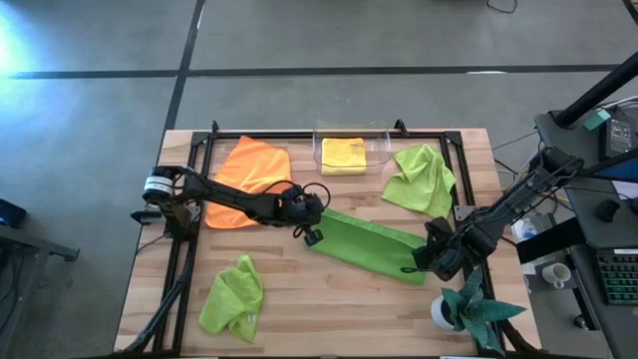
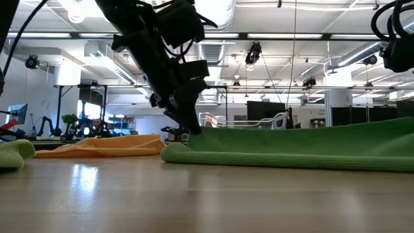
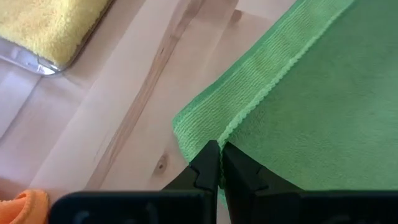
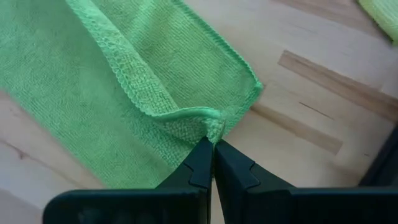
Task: Fold microfiber towels
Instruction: Fold the green microfiber cloth
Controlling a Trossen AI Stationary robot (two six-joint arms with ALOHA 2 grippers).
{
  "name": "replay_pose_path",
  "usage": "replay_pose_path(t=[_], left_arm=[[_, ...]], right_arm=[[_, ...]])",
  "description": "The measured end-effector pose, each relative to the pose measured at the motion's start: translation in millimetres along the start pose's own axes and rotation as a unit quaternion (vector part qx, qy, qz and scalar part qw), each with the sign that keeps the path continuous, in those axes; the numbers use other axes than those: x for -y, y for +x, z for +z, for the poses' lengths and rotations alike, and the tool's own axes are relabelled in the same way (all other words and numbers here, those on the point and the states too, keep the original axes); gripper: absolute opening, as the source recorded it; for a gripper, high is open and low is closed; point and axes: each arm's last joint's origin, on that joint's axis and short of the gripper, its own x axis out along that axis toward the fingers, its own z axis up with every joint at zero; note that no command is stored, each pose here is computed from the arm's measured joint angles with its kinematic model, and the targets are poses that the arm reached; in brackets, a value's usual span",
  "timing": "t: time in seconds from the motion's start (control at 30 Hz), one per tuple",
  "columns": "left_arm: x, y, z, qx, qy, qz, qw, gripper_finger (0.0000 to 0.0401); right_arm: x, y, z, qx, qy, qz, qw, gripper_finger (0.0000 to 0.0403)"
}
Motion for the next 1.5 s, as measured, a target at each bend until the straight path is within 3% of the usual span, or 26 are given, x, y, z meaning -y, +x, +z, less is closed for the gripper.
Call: replay_pose_path(t=[0.27,0.67,0.8,1.0,1.23,1.5], left_arm=[[-0.7,-0.4,2.0,0.013,-0.003,0.012,1.0,0.0016],[-1.6,-7.2,6.1,0.023,-0.007,0.005,1.0,0.011],[-2.5,-23.8,14.8,0.038,-0.017,-0.043,0.998,0.0116],[10.3,-37.6,21.7,0.059,-0.039,-0.183,0.981,0.0116],[24.8,-18.1,8.7,0.033,-0.054,-0.199,0.978,0.0116],[40.9,7.0,-15.3,-0.029,-0.029,-0.196,0.98,0.0116]], right_arm=[[0.2,0.1,1.6,0.025,-0.003,0.004,1.0,0.0016],[6.4,-1.9,3.9,0.033,-0.008,-0.022,0.999,0.0102],[3.9,-11.8,5.6,0.026,-0.013,0.001,1.0,0.0113],[-2.4,-30.2,8.7,0.019,-0.029,0.044,0.998,0.0113],[-7.2,-37.9,10.6,0.038,-0.034,0.065,0.997,0.0104],[-7.5,-37.9,10.5,0.038,-0.036,0.066,0.996,0.009]])
